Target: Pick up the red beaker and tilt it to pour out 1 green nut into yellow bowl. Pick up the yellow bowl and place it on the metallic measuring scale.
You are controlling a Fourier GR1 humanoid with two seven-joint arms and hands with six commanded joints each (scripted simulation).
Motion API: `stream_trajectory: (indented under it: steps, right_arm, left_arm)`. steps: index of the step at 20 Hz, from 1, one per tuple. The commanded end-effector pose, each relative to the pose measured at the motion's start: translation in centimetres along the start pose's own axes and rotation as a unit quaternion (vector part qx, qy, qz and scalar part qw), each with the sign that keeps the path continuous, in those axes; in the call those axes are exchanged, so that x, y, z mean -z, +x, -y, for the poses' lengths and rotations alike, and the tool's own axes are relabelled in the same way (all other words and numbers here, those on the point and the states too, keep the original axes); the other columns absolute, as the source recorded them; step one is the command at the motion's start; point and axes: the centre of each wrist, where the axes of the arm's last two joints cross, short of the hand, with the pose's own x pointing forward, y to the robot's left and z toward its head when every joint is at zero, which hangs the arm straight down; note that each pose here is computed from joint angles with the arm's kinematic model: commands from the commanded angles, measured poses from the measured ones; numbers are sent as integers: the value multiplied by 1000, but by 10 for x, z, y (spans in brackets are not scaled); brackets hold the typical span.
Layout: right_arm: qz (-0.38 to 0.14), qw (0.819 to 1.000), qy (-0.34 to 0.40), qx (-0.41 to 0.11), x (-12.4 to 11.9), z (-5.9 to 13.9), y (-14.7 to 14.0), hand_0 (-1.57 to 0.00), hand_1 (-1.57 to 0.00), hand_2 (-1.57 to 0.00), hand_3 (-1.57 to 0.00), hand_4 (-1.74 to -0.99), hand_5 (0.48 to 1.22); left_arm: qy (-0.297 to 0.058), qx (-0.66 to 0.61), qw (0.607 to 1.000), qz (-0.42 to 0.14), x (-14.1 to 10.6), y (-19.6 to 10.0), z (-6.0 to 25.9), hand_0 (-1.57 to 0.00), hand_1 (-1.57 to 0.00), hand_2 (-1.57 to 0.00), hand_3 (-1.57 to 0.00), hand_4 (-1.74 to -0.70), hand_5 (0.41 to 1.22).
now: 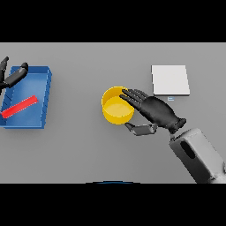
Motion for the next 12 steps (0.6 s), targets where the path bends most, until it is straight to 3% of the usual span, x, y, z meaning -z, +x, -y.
stream_trajectory:
  steps: [1, 6, 12]
  right_arm:
    - [6, 999, 23, -26, 4, 3, -1, 1, 1, 1, 1, -1228, 703]
    - [43, 986, 116, -113, 31, 11, 0, 1, 1, 1, 1, -1212, 705]
    - [44, 964, 200, -167, 61, 2, 1, 1, 1, 1, 1, -1226, 702]
  left_arm:
    - [1, 1, 1000, -5, 1, -3, -2, -2, -2, -2, -1, -712, 672]
    - [-4, -8, 1000, 3, -1, 1, -5, 0, 0, 0, 0, -719, 684]
    - [-3, -16, 1000, 2, -1, -4, -6, 1, 1, 1, 1, -724, 686]
